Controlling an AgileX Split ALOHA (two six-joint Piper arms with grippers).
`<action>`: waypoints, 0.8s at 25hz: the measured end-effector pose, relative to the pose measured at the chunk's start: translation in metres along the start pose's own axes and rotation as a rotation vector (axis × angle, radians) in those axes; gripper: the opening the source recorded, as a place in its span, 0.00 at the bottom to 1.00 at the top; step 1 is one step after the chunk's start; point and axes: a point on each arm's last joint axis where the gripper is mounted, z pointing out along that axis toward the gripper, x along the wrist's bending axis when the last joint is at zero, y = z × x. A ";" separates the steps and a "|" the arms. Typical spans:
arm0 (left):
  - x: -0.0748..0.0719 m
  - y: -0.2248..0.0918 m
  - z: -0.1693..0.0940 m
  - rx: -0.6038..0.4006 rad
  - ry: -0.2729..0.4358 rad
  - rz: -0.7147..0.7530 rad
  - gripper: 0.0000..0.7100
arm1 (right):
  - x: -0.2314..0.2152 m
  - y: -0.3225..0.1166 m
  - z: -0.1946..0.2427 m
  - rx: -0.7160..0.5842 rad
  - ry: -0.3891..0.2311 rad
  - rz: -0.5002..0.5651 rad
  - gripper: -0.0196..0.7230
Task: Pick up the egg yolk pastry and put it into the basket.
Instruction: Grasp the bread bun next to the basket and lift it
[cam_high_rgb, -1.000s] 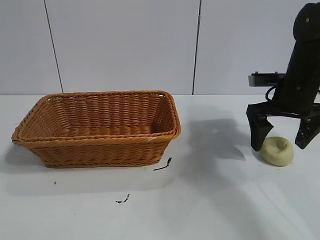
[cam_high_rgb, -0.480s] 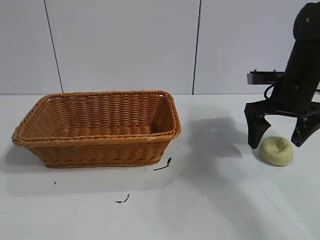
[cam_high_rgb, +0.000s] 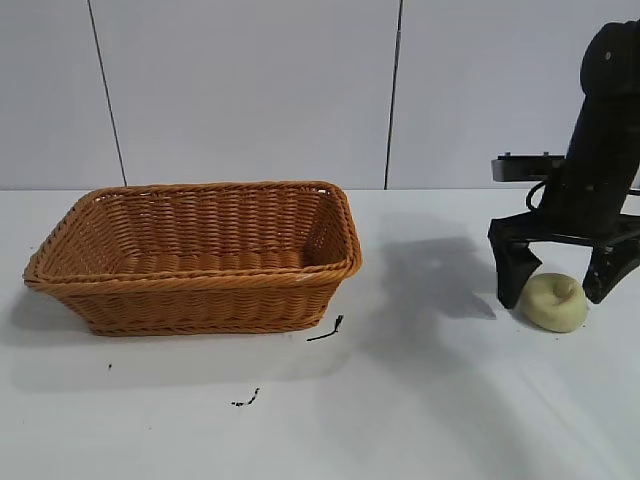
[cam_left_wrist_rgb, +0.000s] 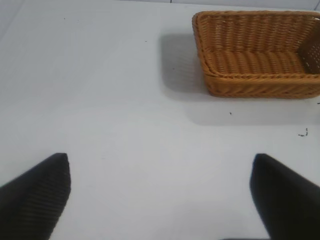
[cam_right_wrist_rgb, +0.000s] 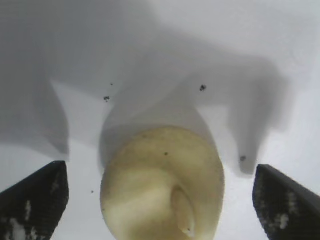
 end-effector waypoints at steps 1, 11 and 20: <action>0.000 0.000 0.000 0.000 0.000 0.000 0.98 | 0.000 0.000 0.000 0.000 0.000 0.000 0.91; 0.000 0.000 0.000 0.000 0.000 0.000 0.98 | 0.000 -0.003 0.000 0.031 0.003 -0.001 0.61; 0.000 0.000 0.000 0.000 0.000 0.000 0.98 | 0.000 -0.003 0.000 0.037 0.004 -0.001 0.19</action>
